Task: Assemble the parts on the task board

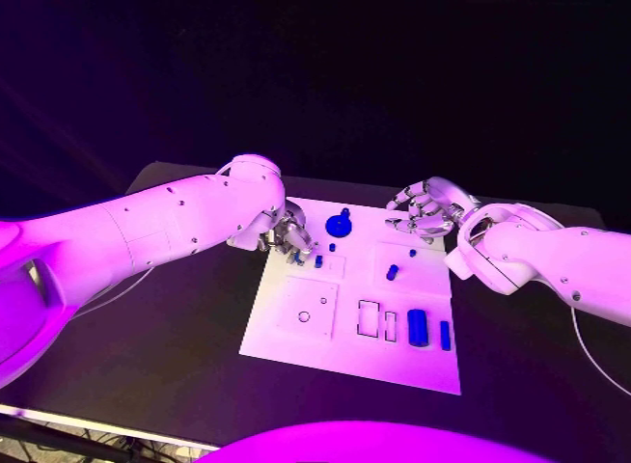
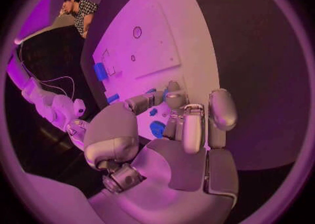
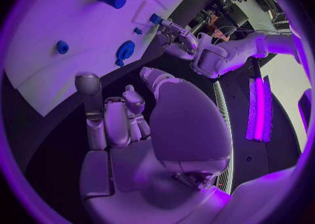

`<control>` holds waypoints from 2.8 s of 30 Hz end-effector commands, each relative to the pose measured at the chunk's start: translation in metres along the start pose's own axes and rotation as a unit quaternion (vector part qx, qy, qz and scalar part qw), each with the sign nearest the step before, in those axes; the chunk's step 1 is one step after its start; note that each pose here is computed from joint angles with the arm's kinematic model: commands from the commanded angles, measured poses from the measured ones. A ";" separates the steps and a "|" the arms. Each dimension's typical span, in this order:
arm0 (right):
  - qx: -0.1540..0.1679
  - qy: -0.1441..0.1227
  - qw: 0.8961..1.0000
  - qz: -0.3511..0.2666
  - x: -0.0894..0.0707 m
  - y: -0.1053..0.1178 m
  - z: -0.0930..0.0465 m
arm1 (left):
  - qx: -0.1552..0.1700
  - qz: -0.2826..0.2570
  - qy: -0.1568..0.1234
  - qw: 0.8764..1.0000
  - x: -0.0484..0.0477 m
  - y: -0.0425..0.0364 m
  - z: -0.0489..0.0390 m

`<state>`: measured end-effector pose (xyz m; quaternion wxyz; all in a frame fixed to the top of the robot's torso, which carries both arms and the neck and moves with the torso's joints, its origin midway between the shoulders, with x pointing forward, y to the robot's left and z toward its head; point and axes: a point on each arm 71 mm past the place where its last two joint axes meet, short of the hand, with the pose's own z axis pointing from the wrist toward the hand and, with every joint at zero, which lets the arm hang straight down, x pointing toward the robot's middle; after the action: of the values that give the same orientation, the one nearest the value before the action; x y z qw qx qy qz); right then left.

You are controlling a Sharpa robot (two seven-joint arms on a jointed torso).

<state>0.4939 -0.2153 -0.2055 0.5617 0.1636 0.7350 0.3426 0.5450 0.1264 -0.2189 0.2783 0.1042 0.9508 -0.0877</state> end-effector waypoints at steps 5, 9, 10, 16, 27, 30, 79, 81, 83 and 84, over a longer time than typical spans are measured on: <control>-0.005 0.008 1.000 -0.003 0.002 0.001 0.000 | 0.013 0.005 0.009 1.000 0.0020 -0.0052 0.0005; -0.005 0.008 1.000 -0.003 0.002 0.001 0.000 | 0.013 0.006 0.010 1.000 0.0025 -0.0056 0.0010; -0.005 0.008 1.000 -0.003 0.002 0.001 0.000 | 0.013 0.006 0.011 1.000 0.0027 -0.0054 0.0012; -0.004 0.007 1.000 -0.003 0.001 0.001 0.000 | 0.010 0.009 0.014 1.000 0.0036 -0.0046 0.0017; -0.004 0.007 1.000 -0.003 0.001 0.001 0.000 | 0.008 0.009 0.017 1.000 0.0041 -0.0033 0.0017; -0.004 0.007 1.000 -0.003 0.001 0.001 0.000 | 0.007 0.008 0.015 1.000 0.0039 -0.0025 0.0018; -0.004 0.008 1.000 -0.003 0.001 0.001 0.000 | -0.011 0.002 0.025 1.000 0.0053 -0.0012 0.0049; -0.004 0.008 1.000 -0.003 0.001 0.001 0.000 | -0.011 0.003 0.025 1.000 0.0054 -0.0014 0.0049; -0.004 0.008 1.000 -0.003 0.001 0.001 0.000 | -0.011 0.002 0.024 1.000 0.0054 -0.0014 0.0050; -0.004 0.008 1.000 -0.003 0.001 0.001 0.000 | -0.011 0.002 0.024 1.000 0.0054 -0.0015 0.0050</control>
<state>0.4939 -0.2155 -0.2057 0.5612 0.1635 0.7357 0.3422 0.5453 0.1255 -0.2235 0.2705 0.1000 0.9543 -0.0779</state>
